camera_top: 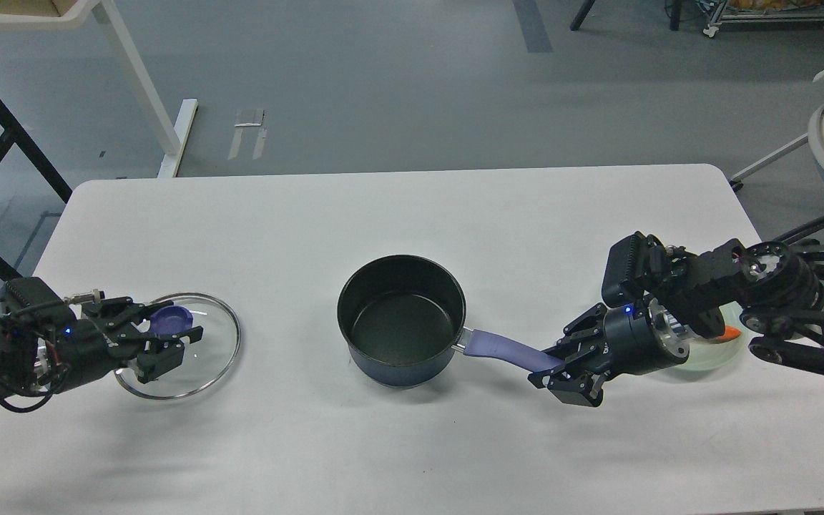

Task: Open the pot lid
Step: 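Lower the glass lid onto the table beside the pot with the left gripper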

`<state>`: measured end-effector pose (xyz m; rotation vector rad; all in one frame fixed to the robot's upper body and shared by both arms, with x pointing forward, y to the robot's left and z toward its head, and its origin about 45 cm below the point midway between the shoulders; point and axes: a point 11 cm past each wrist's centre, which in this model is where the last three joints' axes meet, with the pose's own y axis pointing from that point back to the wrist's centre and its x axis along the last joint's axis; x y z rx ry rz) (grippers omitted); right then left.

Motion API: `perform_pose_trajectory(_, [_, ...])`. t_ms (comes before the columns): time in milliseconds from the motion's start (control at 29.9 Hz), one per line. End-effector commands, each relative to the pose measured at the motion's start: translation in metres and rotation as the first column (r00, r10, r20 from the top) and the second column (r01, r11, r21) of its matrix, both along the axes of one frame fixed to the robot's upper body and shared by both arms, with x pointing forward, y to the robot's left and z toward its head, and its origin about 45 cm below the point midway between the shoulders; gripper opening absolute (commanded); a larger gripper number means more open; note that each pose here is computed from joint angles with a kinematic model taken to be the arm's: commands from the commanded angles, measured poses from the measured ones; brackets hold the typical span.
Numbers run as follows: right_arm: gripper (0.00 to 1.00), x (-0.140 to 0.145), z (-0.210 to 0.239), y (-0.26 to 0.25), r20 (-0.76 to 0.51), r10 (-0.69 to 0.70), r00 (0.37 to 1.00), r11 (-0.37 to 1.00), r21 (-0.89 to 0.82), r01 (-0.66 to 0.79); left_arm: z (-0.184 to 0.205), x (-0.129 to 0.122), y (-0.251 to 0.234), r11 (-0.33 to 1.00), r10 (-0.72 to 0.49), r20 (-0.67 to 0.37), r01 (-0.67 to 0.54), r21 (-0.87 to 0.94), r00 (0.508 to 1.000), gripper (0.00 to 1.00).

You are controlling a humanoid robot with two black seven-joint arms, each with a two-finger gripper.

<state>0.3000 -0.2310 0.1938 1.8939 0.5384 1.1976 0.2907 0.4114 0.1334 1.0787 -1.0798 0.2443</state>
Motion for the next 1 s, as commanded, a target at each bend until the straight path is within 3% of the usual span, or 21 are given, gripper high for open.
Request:
perform_pose_trajectory(0, [0.34, 0.0000, 0.0000, 0.0000, 0.000, 0.000, 1.000, 1.000, 0.000, 0.000, 0.0002, -0.0003, 0.0005, 1.000, 0.001, -0.002, -0.001, 0.000, 1.000, 0.96])
perform_pose_trajectory(33, [0.34, 0.0000, 0.0000, -0.0001, 0.000, 0.001, 1.000, 1.000, 0.000, -0.001, -0.0004, -0.0006, -0.0001, 1.000, 0.000, -0.003, 0.000, 0.000, 1.000, 0.91])
perform_pose_trajectory(134, [0.34, 0.0000, 0.0000, 0.0000, 0.000, 0.000, 1.000, 1.000, 0.000, 0.000, -0.0018, -0.0026, 0.0008, 1.000, -0.005, -0.012, 0.005, 0.008, 1.000, 0.49])
perform_pose_trajectory(201, [0.34, 0.0000, 0.0000, 0.0000, 0.000, 0.000, 1.000, 1.000, 0.000, 0.000, -0.0034, -0.0045, 0.0010, 1.000, -0.011, -0.017, 0.012, 0.014, 1.000, 0.12])
perform_pose_trajectory(234, [0.34, 0.0000, 0.0000, -0.0001, 0.000, 0.001, 1.000, 1.000, 0.000, -0.001, -0.0032, -0.0046, 0.0016, 1.000, -0.012, -0.017, 0.012, 0.016, 1.000, 0.06])
perform_pose_trajectory(368, [0.34, -0.0003, -0.0004, -0.0003, -0.001, 0.001, 1.000, 1.000, -0.002, -0.001, -0.0047, -0.0070, 0.0022, 1.000, -0.013, -0.022, 0.014, 0.018, 1.000, 0.04])
perform_pose_trajectory(435, [0.34, 0.0000, 0.0000, -0.0001, 0.000, 0.001, 1.000, 1.000, -0.001, -0.001, -0.0049, -0.0053, 0.0008, 1.000, -0.014, -0.018, 0.014, 0.015, 1.000, 0.08])
perform_pose_trajectory(501, [0.34, -0.0003, -0.0004, -0.0004, -0.002, -0.001, 1.000, 1.000, -0.002, 0.001, -0.0043, -0.0046, 0.0006, 1.000, -0.013, -0.015, 0.013, 0.014, 1.000, 0.22])
perform_pose_trajectory(602, [0.34, -0.0003, -0.0004, -0.0003, -0.001, 0.001, 1.000, 1.000, -0.002, -0.001, -0.0048, -0.0044, -0.0007, 1.000, -0.012, -0.014, 0.012, 0.009, 1.000, 0.49])
perform_pose_trajectory(669, [0.34, -0.0003, -0.0004, -0.0003, -0.001, 0.001, 1.000, 1.000, -0.002, -0.001, -0.0050, -0.0042, -0.0013, 1.000, -0.012, -0.014, 0.012, 0.007, 1.000, 0.77])
perform_pose_trajectory(869, [0.34, -0.0003, -0.0004, -0.0003, -0.001, 0.001, 1.000, 1.000, -0.002, -0.001, -0.0013, -0.0013, -0.0020, 1.000, -0.009, 0.012, 0.009, -0.005, 1.000, 0.98])
perform_pose_trajectory(969, [0.34, -0.0003, -0.0004, -0.0004, -0.002, -0.001, 1.000, 1.000, -0.002, 0.001, 0.0006, 0.0004, -0.0034, 1.000, -0.010, 0.021, 0.010, -0.011, 1.000, 0.99])
